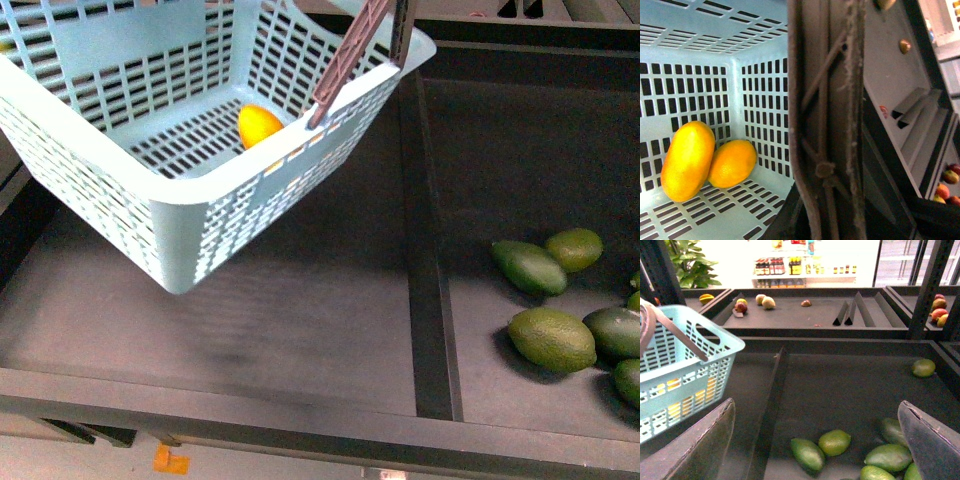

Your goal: Pick lemon and mango into basket

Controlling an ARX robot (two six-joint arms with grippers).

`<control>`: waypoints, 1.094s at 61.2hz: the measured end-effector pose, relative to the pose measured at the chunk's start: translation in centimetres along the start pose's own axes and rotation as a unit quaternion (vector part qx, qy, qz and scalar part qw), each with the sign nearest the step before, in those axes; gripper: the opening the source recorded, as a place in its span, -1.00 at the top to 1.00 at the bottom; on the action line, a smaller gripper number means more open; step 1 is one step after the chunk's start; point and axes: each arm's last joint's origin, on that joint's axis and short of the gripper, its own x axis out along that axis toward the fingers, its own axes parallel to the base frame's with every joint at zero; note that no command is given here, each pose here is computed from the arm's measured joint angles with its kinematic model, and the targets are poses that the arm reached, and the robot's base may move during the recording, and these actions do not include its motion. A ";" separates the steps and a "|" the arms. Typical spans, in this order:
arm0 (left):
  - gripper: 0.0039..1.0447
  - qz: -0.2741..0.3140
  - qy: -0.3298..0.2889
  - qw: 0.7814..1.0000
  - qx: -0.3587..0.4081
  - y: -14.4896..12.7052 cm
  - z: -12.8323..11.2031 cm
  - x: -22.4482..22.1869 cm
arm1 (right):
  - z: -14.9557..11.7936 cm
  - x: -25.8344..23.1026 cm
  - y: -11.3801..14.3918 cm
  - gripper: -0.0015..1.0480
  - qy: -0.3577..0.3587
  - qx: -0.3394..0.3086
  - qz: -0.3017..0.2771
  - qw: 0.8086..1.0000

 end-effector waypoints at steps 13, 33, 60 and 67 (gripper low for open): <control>0.90 0.024 0.007 0.995 -0.099 1.2 -0.1 7.8 | 0.0 0.0 0.0 -0.83 0.000 0.000 0.000 1.000; 0.90 0.027 -0.030 0.978 -0.206 2.9 -0.1 10.0 | 0.0 0.0 0.0 -0.83 0.000 0.000 0.000 1.000; -0.02 0.027 -0.051 0.974 -0.220 4.9 1.3 4.8 | 0.0 0.0 0.0 -0.83 0.000 0.000 0.000 1.000; -0.42 0.053 -0.090 0.969 -0.225 5.6 3.0 1.8 | 0.0 0.0 0.0 -0.83 0.000 0.000 0.000 1.000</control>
